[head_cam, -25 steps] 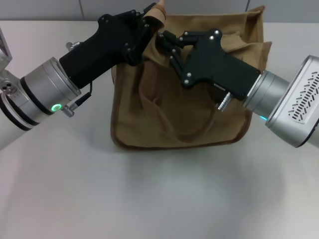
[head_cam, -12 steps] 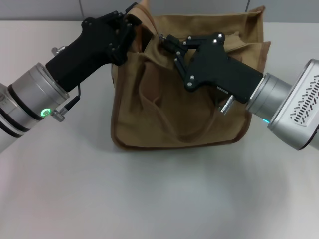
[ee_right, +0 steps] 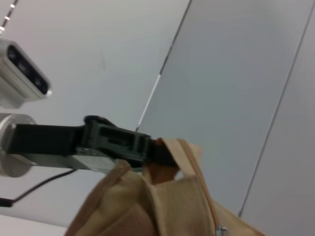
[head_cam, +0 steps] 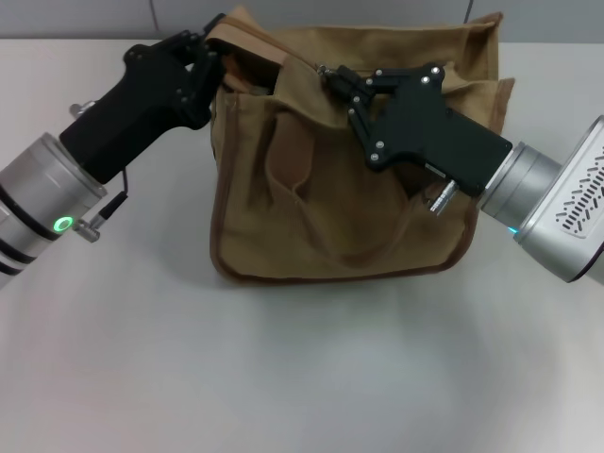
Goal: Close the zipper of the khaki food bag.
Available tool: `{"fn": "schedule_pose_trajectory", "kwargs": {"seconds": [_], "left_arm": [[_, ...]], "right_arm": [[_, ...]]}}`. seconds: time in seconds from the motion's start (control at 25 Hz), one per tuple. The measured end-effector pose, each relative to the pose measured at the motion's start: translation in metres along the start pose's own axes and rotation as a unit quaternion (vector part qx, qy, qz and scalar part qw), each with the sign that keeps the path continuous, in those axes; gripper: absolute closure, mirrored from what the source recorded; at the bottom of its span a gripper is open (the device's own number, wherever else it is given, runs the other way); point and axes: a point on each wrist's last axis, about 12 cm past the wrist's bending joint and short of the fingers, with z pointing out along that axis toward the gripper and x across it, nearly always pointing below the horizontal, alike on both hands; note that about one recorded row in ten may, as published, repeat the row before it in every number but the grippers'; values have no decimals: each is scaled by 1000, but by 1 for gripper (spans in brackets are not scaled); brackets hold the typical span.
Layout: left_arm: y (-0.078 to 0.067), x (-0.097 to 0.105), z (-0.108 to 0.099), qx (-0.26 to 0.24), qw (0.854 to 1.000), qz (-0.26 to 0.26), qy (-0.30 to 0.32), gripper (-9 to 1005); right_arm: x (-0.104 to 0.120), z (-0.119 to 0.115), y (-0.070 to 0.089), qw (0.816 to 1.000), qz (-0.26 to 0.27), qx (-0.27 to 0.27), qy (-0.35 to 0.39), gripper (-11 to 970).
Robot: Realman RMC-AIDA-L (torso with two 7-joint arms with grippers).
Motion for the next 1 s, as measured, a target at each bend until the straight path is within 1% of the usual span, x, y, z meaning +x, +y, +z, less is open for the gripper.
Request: {"fn": "schedule_pose_trajectory", "kwargs": {"seconds": [0.28, 0.36, 0.44, 0.48, 0.64, 0.8, 1.0], "left_arm": [[6, -1, -20, -45, 999, 1, -12, 973], [8, -2, -29, -63, 998, 6, -12, 973], [9, -2, -31, -68, 998, 7, -12, 973], [12, -2, -38, -83, 996, 12, -6, 973], [17, 0, -50, -110, 994, 18, 10, 973], [23, -1, -58, -135, 990, 26, 17, 973], [26, -4, -63, -147, 989, 30, 14, 973]], "right_arm": [[4, -7, -3, 1000, 1, 14, 10, 957], [4, -8, -3, 1000, 2, 15, 11, 957], [5, -9, -3, 1000, 3, 16, 12, 957], [5, -9, -3, 1000, 3, 16, 12, 957], [6, -11, -3, 1000, 4, 18, 15, 957], [6, -12, -3, 1000, 5, 19, 16, 959], [9, -21, -1, 999, 13, 36, 18, 956]]}}
